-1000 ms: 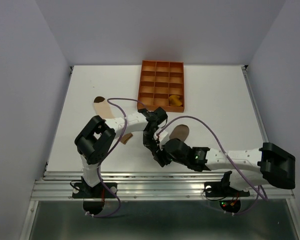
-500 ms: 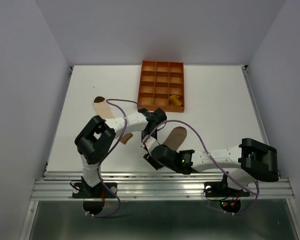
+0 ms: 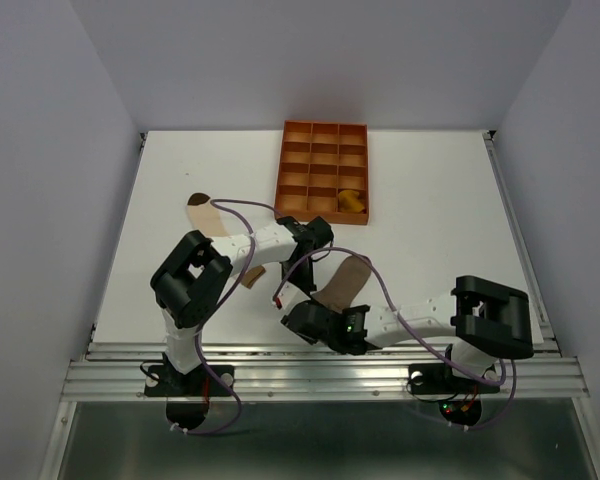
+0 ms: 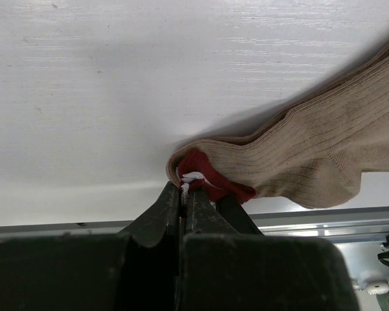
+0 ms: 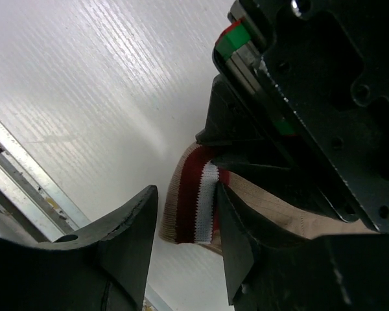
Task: Roll the socks
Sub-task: Roll the sock at the center of the board.
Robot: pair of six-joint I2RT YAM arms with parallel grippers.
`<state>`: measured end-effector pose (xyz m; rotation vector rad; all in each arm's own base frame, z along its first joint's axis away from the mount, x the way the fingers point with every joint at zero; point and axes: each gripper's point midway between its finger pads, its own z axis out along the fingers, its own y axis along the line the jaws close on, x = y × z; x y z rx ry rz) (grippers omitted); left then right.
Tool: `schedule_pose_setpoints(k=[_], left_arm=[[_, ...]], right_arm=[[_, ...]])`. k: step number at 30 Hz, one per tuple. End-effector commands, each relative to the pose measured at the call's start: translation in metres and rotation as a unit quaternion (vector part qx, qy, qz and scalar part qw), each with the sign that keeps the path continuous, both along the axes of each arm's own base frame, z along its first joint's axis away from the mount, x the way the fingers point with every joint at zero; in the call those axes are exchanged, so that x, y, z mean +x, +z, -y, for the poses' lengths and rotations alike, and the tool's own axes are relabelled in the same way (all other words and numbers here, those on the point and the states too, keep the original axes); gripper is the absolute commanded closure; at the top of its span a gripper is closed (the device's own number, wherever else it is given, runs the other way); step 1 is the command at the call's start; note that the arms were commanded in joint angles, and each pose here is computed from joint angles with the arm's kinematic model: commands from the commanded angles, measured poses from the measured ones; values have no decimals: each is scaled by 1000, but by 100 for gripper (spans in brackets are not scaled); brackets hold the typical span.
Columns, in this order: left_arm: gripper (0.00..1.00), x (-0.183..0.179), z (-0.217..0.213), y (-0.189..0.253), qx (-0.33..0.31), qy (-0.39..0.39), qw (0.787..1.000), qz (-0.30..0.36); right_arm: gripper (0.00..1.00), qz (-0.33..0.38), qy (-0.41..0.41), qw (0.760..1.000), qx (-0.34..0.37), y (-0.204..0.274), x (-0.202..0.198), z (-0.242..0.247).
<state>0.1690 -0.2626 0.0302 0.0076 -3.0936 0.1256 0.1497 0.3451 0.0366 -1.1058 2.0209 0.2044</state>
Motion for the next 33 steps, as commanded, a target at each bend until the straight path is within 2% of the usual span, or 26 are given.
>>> schedule_pose_setpoints(k=[1,5,6,9,13,15,19,23,26,30,33], left_arm=[[100,1,-6,5,19,3,1000,-1],[100,2,-2,8,12,1,1000,1],[96,3,-1,10,7,1,1000,4],[79,8,3,16,-9,6,1000,16],[64,25,4,32,-44,29,997,52],[61,35,0,33,-59,47,995,66],[52,52,3,46,-109,62,987,101],[46,63,3,53,-124,53,983,125],[46,66,5,59,-142,48,979,140],[45,68,21,68,-205,25,965,162],[45,60,24,62,-222,-2,963,152]], right_arm=[[59,17,-14,1000,-21,2,3,1],[75,24,-33,999,-30,-2,4,7],[85,18,-44,998,-29,-6,4,10],[99,8,-62,998,-33,-13,1,18],[99,-43,-81,996,2,-22,-9,21],[99,-70,-82,994,29,-21,-15,16],[99,-115,-112,979,129,-4,-3,11],[99,-137,-140,963,184,5,7,19],[99,-167,-149,951,214,1,9,27],[99,-207,-162,928,266,5,15,36],[99,-240,-183,902,310,12,24,46]])
